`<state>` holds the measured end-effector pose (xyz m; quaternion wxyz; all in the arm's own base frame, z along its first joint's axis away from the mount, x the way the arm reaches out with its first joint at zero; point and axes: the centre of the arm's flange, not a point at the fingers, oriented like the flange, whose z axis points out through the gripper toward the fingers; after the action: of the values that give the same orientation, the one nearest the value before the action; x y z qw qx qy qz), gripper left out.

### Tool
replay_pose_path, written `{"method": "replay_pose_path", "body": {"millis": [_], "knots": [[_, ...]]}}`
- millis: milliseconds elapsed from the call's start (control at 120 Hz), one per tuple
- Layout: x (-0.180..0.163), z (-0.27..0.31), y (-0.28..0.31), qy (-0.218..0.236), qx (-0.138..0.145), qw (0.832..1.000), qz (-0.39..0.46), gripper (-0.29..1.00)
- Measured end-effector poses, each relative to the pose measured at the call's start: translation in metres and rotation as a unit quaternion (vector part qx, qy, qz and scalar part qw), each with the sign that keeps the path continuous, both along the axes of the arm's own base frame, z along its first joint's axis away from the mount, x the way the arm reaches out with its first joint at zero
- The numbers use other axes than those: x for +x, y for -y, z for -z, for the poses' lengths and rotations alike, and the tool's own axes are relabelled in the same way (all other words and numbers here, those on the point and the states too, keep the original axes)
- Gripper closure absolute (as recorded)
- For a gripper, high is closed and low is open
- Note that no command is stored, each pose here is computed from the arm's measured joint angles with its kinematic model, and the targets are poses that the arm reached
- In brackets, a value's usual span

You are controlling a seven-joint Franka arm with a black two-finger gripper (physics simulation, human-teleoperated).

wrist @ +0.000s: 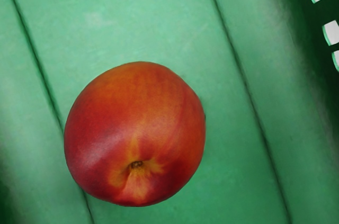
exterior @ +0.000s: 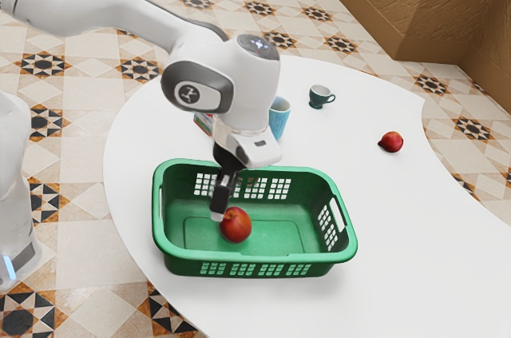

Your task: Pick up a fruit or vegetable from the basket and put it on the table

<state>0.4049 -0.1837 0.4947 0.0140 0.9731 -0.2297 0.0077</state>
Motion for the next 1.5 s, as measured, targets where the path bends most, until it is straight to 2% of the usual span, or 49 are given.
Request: {"method": "replay_pose_path", "body": {"millis": [758,1500], "knots": [[0.021,0.015,-0.012,0.006,-0.013,1.000,-0.014,0.00],[0.044,0.061,-0.006,-0.029,-0.013,0.999,-0.010,0.00]]}}
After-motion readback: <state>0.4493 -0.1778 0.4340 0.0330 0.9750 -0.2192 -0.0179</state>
